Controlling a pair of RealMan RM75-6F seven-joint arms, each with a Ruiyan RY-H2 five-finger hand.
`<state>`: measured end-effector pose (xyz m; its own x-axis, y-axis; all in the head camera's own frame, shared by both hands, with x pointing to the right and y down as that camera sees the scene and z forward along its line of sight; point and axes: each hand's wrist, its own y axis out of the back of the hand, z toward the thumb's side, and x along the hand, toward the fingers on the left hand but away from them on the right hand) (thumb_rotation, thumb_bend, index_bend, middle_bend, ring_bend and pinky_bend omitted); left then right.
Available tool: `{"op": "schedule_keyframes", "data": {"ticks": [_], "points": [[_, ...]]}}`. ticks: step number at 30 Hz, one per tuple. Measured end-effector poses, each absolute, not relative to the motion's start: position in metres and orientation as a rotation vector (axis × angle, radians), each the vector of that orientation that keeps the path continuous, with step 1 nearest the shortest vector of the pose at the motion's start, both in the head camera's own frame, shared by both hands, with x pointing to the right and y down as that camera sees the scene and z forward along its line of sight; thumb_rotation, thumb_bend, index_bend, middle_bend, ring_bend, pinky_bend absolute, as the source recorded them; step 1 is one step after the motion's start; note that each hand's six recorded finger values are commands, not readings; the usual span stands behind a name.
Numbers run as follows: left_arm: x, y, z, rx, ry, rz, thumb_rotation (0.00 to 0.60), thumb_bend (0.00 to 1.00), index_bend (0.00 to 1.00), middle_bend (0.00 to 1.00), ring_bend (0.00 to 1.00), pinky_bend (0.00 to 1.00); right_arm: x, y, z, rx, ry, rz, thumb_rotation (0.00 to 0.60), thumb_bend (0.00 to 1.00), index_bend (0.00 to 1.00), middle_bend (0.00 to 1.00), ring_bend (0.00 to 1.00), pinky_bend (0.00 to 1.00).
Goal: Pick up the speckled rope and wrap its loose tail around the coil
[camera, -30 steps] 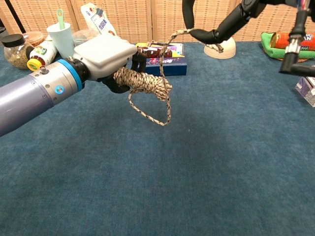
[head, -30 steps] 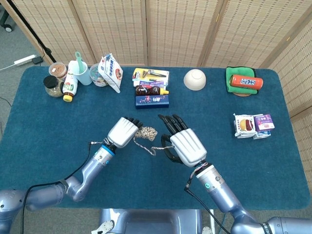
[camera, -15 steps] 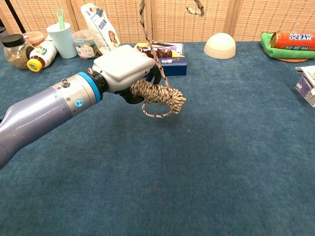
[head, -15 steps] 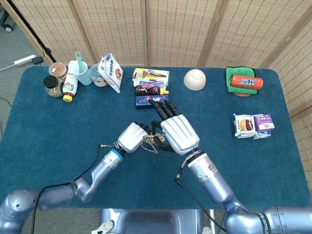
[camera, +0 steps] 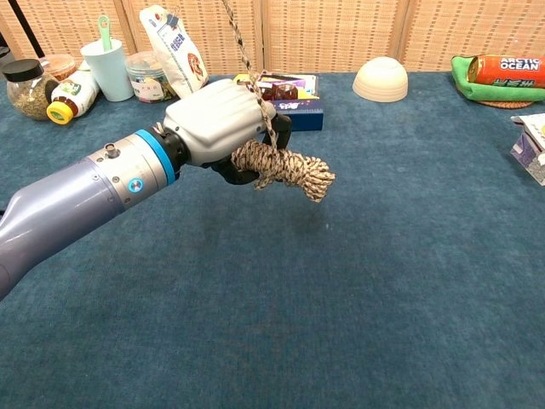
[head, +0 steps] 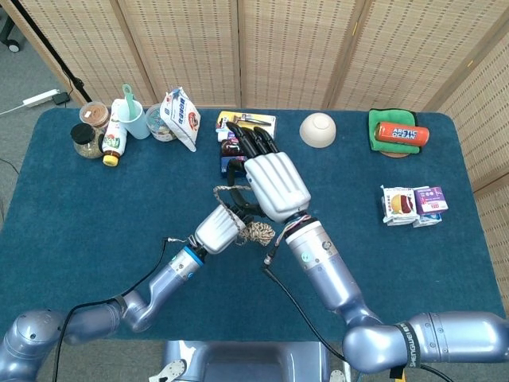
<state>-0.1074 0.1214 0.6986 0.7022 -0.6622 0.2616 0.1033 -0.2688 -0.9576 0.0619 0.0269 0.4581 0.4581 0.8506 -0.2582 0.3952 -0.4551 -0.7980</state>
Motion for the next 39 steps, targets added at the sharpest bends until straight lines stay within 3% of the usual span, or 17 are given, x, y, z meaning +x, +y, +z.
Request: {"op": "schedule_keyframes", "data": {"ticks": [9,23,39], "points": [[-0.117,0.128,0.694,-1.748,0.446,-0.717,0.6,0.4,0.62,0.5,0.53,0.67,0.066,-0.002,0.472,-1.937,-1.093,0.954,0.6,0.49,0.68,0.0,0.0,0.0],[-0.148,0.126,0.684,-1.827,0.469,-0.617,0.6,0.4,0.63,0.51,0.53,0.67,0.121,-0.043,0.537,-1.817,-1.177,1.165,0.6,0.49,0.69,0.0,0.0,0.0],[-0.157,0.114,0.648,-1.964,0.652,-0.52,0.6,0.4,0.63,0.52,0.52,0.67,0.181,-0.029,0.614,-1.874,-1.2,1.339,0.6,0.49,0.71,0.0,0.0,0.0]]}}
